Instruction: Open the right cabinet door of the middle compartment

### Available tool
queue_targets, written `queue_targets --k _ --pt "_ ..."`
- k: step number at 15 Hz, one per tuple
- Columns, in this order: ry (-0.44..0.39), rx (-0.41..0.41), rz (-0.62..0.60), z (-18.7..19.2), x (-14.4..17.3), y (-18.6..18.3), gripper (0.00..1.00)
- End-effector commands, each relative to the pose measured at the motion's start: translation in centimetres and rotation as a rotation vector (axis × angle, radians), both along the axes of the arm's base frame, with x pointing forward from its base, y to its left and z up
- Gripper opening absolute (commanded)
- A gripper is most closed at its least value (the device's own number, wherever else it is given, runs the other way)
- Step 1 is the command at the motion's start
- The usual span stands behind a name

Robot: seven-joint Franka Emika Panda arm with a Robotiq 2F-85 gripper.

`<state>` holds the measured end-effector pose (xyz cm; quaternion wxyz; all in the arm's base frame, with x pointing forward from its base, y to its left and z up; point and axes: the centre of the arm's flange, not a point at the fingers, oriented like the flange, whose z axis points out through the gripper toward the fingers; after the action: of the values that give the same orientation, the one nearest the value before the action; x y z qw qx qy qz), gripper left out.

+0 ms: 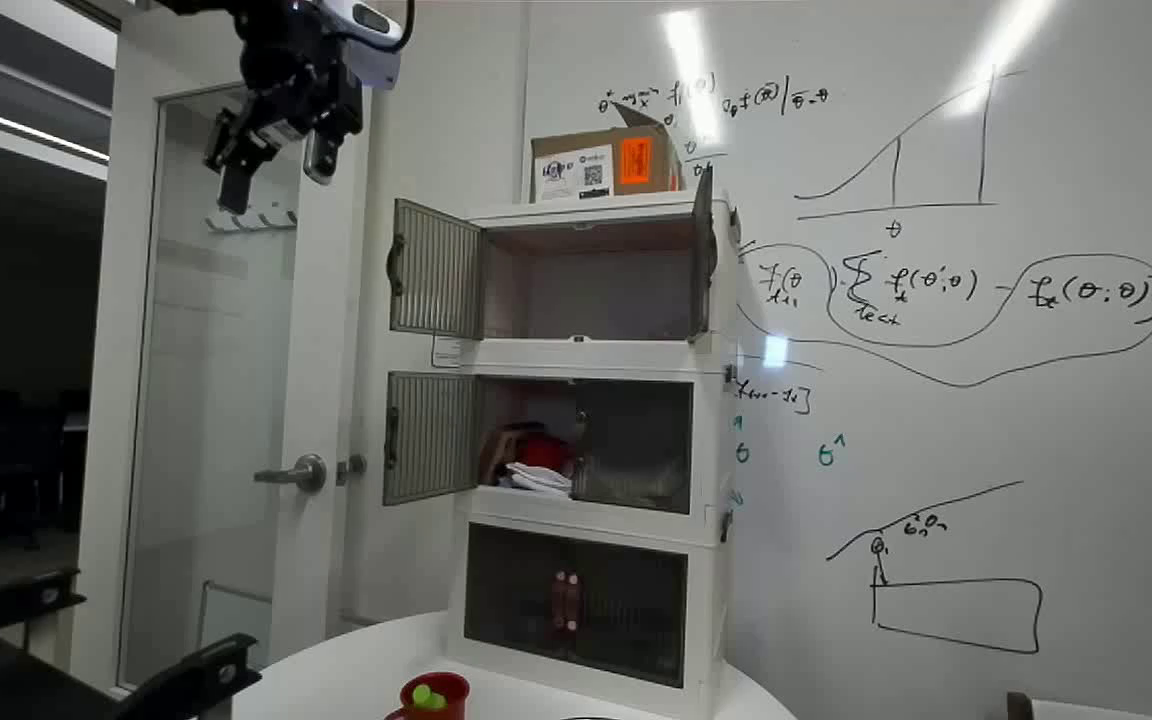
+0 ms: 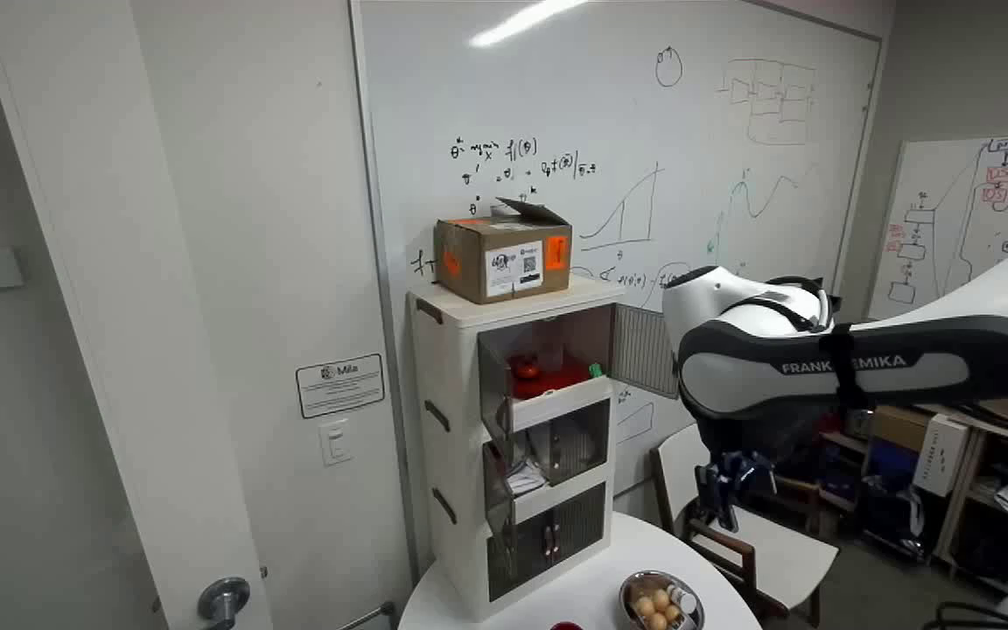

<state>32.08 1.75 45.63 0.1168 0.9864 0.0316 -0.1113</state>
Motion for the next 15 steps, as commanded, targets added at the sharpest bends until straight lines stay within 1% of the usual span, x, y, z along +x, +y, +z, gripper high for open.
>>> queue_targets --k 1,13,14,15 --pt "0.0 0.0 0.0 0.0 0.0 0.0 1.0" --pt "0.0 0.0 0.0 0.0 0.0 0.0 1.0" --pt "0.014 0.01 0.0 0.4 0.1 0.16 1.0" --pt "0.054 0.068 0.033 0.64 0.18 0.4 1.0"
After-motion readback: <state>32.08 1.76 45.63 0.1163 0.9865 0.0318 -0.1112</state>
